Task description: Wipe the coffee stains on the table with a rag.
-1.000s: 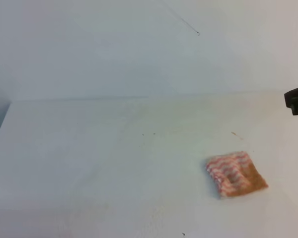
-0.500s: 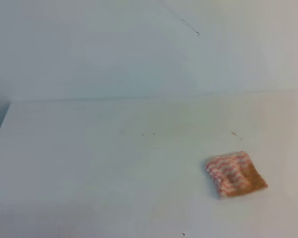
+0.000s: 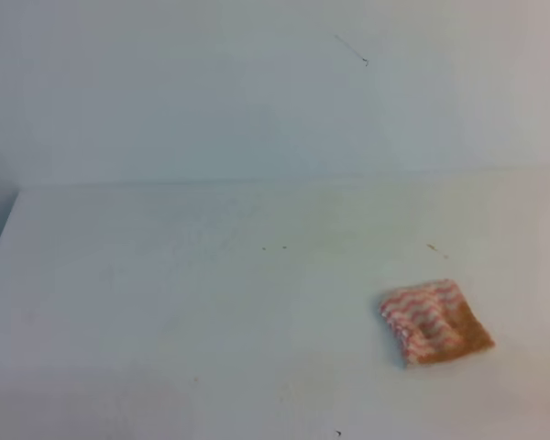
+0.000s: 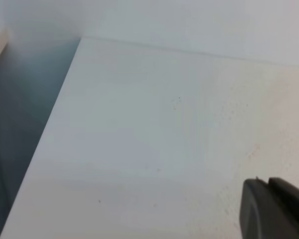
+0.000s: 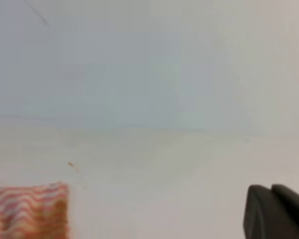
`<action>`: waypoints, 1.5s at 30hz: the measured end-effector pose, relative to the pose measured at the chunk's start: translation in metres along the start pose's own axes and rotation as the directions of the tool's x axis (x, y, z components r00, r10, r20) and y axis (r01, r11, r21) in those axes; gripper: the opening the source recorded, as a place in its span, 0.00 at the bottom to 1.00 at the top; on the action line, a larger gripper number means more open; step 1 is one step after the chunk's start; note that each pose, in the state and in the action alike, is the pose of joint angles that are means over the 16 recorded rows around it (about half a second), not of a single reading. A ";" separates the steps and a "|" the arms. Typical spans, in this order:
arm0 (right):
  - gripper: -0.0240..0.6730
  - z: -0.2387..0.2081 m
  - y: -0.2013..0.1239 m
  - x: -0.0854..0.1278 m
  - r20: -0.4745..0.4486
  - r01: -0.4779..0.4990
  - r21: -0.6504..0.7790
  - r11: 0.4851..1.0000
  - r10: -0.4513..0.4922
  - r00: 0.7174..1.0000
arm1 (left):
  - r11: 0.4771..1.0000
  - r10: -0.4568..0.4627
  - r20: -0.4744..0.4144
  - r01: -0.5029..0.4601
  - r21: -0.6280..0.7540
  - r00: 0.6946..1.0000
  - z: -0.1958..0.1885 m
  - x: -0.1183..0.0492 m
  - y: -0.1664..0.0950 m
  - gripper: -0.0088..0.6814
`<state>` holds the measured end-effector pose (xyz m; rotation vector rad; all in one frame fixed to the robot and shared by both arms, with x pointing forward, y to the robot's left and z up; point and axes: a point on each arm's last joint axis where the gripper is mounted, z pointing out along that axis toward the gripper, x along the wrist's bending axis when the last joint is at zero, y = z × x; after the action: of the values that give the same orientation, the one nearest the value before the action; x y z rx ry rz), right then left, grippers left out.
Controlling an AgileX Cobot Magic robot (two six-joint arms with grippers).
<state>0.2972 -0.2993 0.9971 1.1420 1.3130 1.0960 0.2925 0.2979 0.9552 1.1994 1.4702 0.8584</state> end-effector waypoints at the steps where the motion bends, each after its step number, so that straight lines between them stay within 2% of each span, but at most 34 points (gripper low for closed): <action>1: 0.03 0.000 -0.007 0.000 0.017 -0.014 0.020 1.000 0.013 1.000 | 1.000 0.000 0.000 0.000 -0.001 1.000 0.000 0.000 0.001 0.01; 5: 0.03 -0.002 -0.028 -0.002 0.082 -0.059 0.090 0.994 0.052 0.995 | 1.000 0.000 0.000 0.000 -0.001 1.000 -0.001 -0.001 0.004 0.01; 11: 0.03 -0.004 -0.039 -0.003 0.130 -0.101 0.169 0.980 0.079 0.988 | 1.000 0.000 0.000 0.000 -0.001 1.000 -0.001 -0.001 0.004 0.01; 45: 0.03 -0.004 -0.040 -0.003 0.129 -0.111 0.184 0.977 0.088 0.988 | 1.000 -0.001 0.000 0.001 0.001 1.000 -0.001 -0.001 0.003 0.01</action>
<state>0.2914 -0.3075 0.9580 1.4078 1.2980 0.9714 0.2926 0.2979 0.9588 1.1995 1.4716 0.8576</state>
